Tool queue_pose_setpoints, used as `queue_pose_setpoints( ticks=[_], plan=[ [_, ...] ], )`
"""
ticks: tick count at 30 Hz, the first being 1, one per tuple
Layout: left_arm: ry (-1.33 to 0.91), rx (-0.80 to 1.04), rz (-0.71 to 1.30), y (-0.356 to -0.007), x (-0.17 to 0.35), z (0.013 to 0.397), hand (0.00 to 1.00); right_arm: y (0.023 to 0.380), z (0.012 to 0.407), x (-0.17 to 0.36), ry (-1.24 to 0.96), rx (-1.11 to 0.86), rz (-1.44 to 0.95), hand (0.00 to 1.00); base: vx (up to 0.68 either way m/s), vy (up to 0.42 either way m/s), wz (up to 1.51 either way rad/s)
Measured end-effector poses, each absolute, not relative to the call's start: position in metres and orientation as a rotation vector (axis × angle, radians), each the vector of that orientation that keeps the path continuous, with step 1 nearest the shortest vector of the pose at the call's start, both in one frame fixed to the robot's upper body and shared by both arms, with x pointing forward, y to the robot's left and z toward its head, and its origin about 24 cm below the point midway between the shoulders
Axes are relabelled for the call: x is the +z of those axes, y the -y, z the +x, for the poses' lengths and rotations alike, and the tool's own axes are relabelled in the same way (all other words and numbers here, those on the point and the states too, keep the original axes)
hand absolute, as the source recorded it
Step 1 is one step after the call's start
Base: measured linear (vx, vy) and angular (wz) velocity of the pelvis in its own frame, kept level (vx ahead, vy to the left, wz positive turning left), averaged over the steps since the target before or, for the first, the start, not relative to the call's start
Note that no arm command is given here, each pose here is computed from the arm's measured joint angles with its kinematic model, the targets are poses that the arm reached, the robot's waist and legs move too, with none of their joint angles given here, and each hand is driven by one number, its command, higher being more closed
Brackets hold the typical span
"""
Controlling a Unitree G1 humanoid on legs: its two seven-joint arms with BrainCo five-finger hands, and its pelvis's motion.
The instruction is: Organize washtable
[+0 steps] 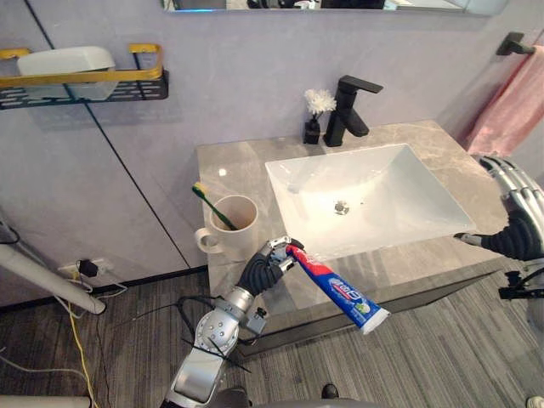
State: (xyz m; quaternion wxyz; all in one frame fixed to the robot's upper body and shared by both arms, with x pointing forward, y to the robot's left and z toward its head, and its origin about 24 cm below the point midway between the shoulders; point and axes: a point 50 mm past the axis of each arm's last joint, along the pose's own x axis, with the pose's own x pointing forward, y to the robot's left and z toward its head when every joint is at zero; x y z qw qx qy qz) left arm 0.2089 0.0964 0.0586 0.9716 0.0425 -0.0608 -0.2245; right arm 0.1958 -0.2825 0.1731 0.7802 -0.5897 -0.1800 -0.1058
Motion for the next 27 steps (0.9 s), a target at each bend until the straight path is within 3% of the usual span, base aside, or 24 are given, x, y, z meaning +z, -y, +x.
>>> queue_pose_setpoints(
  ticks=[16, 27],
  plan=[
    [-0.052, -0.443, -0.260, -0.115, 0.036, 0.190, 1.00, 0.262, 0.209, 0.146, 0.354, -0.153, -1.134, 0.00, -0.01, -0.023, 0.15],
    [-0.110, -0.429, -0.323, -0.132, 0.031, 0.175, 1.00, 0.180, 0.216, 0.152, 0.579, 0.205, -0.655, 0.00, -0.05, -0.056, 0.04]
  ],
)
